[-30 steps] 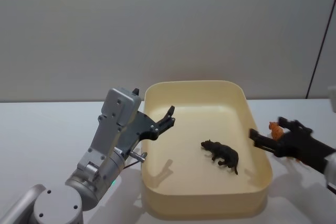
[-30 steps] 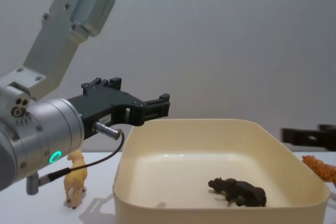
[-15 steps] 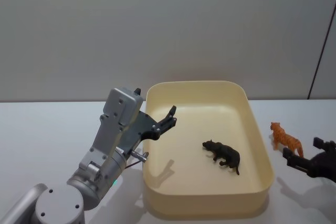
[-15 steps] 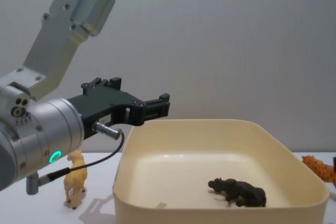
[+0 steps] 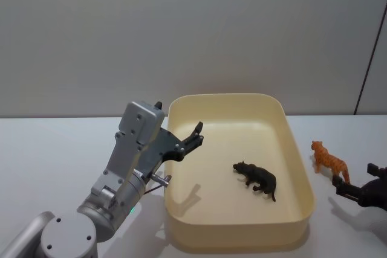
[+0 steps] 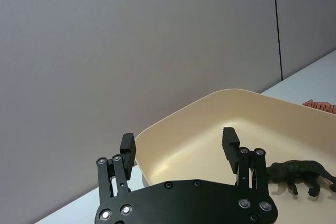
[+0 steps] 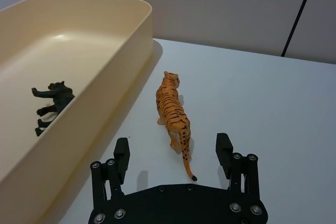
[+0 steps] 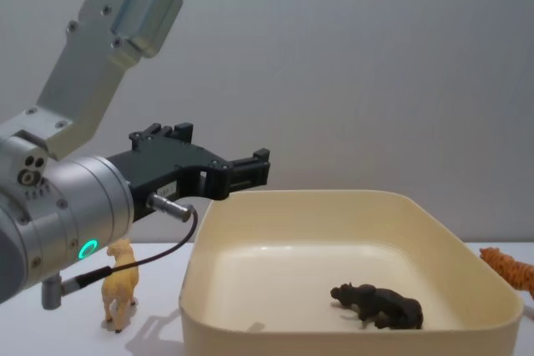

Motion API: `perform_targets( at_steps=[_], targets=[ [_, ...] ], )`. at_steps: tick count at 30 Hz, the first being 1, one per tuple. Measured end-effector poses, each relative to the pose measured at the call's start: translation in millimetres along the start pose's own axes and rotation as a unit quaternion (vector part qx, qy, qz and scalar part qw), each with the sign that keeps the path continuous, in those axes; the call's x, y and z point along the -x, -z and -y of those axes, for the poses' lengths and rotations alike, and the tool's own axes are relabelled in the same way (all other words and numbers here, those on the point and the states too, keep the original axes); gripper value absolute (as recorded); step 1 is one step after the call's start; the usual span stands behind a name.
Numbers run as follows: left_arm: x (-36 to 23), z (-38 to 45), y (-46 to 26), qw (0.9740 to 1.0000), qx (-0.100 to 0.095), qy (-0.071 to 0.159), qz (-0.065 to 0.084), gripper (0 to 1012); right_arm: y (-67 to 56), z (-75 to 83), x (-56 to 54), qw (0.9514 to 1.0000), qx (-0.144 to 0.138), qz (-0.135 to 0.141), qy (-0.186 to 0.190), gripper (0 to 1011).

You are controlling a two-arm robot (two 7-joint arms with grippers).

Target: Pick up the toy alternately with two hands and place it into the central storage box.

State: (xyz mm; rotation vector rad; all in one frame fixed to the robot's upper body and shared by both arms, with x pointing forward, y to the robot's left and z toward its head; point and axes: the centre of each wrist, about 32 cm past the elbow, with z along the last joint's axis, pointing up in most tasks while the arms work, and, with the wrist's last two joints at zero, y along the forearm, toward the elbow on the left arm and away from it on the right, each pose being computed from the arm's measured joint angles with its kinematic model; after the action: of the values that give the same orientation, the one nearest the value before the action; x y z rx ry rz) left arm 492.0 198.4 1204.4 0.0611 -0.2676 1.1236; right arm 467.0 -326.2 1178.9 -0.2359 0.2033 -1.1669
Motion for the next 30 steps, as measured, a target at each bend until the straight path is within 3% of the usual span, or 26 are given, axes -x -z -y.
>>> perform_targets(
  at_steps=[16, 30],
  targets=[
    [0.0, 0.0, 0.0, 1.0, 0.0, 0.0, 0.0, 1001, 4.8, -46.3, -7.6, 0.9999, 0.006, 0.012, -0.002, 974],
    [-0.1, 0.0, 0.0, 1.0, 0.0, 0.0, 0.0, 1001, 4.2, -65.6, -7.6, 0.9998, 0.008, 0.018, -0.008, 601]
  ],
)
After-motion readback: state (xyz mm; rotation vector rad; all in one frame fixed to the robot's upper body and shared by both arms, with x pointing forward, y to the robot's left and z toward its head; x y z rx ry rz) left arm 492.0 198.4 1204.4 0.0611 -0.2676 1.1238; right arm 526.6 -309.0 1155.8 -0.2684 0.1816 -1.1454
